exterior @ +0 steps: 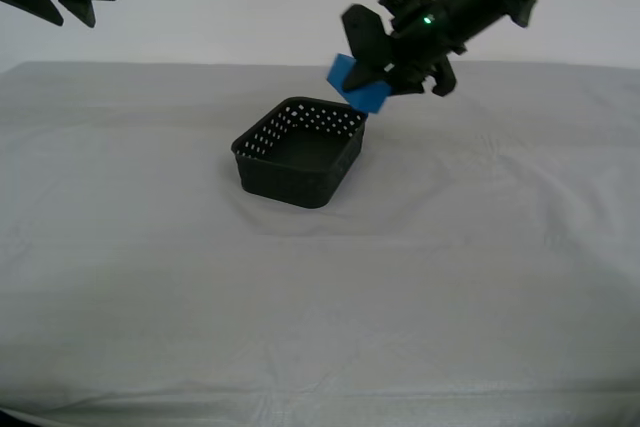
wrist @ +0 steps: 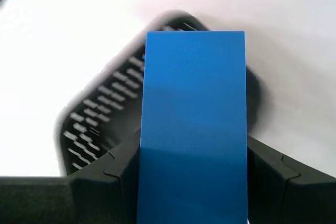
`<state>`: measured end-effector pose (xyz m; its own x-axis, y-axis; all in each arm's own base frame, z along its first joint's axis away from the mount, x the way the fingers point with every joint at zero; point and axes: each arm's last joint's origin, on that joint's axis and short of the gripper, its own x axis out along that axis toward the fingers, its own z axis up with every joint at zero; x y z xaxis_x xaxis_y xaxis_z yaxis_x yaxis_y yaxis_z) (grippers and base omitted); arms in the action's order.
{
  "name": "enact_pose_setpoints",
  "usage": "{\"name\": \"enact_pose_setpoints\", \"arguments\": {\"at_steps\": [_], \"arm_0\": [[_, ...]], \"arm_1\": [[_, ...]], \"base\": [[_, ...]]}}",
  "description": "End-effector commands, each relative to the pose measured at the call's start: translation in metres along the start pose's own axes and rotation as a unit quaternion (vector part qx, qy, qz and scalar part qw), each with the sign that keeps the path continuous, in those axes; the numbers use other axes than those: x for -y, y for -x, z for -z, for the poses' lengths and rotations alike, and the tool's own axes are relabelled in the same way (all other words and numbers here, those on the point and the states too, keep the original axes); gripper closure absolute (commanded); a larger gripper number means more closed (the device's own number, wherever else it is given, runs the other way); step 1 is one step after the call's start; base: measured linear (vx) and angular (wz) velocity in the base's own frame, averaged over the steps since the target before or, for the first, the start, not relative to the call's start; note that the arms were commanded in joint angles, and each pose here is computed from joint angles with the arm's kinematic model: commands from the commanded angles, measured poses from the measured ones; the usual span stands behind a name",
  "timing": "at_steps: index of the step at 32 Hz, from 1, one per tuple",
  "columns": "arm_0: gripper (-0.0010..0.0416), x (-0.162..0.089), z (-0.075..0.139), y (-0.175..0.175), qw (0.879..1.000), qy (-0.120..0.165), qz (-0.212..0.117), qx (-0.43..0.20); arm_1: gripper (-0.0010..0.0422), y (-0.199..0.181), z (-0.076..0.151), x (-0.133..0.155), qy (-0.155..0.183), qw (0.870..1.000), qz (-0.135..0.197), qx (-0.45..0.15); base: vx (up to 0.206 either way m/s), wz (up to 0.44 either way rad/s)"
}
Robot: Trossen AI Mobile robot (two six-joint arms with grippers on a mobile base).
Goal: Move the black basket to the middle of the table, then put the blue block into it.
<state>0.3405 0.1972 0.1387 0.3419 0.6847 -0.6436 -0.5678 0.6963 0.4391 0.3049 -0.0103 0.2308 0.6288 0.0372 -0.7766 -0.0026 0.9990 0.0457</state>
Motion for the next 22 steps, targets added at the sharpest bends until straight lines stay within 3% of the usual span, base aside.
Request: {"name": "enact_pose_setpoints", "arguments": {"at_steps": [1,4,8,16,17,20,22], "arm_0": [[0.0406,-0.028,-0.008,-0.009,0.999,0.032,-0.025,0.006],[0.0406,-0.053,-0.01,-0.016,0.997,0.063,-0.041,0.006],[0.0388,-0.053,-0.007,-0.017,0.998,0.058,-0.023,0.002],[0.0182,-0.053,-0.006,-0.018,0.998,0.054,-0.016,-0.003],[0.0132,-0.053,-0.006,-0.018,0.998,0.054,-0.016,-0.003],[0.0066,-0.053,-0.005,-0.018,0.998,0.053,-0.016,-0.004],[0.0044,-0.053,-0.005,-0.018,0.998,0.053,-0.016,-0.004]], "arm_1": [[0.0241,0.0,0.0,0.0,-0.001,1.0,0.001,0.0],[0.0241,0.0,0.0,0.0,-0.001,1.0,0.001,-0.001],[0.0241,0.0,0.0,0.0,-0.001,1.0,0.001,-0.001],[0.0241,0.0,0.0,0.0,-0.001,1.0,0.001,-0.002],[0.0241,0.0,0.001,0.0,-0.001,1.0,0.001,-0.003],[0.0241,0.0,0.001,0.0,-0.001,1.0,0.001,-0.004],[0.0241,0.0,0.001,0.0,-0.001,1.0,0.001,-0.004]], "base": [[0.0,0.0],[0.0,0.0],[0.0,0.0],[0.0,0.0],[0.0,0.0],[0.0,0.0],[0.0,0.0]]}}
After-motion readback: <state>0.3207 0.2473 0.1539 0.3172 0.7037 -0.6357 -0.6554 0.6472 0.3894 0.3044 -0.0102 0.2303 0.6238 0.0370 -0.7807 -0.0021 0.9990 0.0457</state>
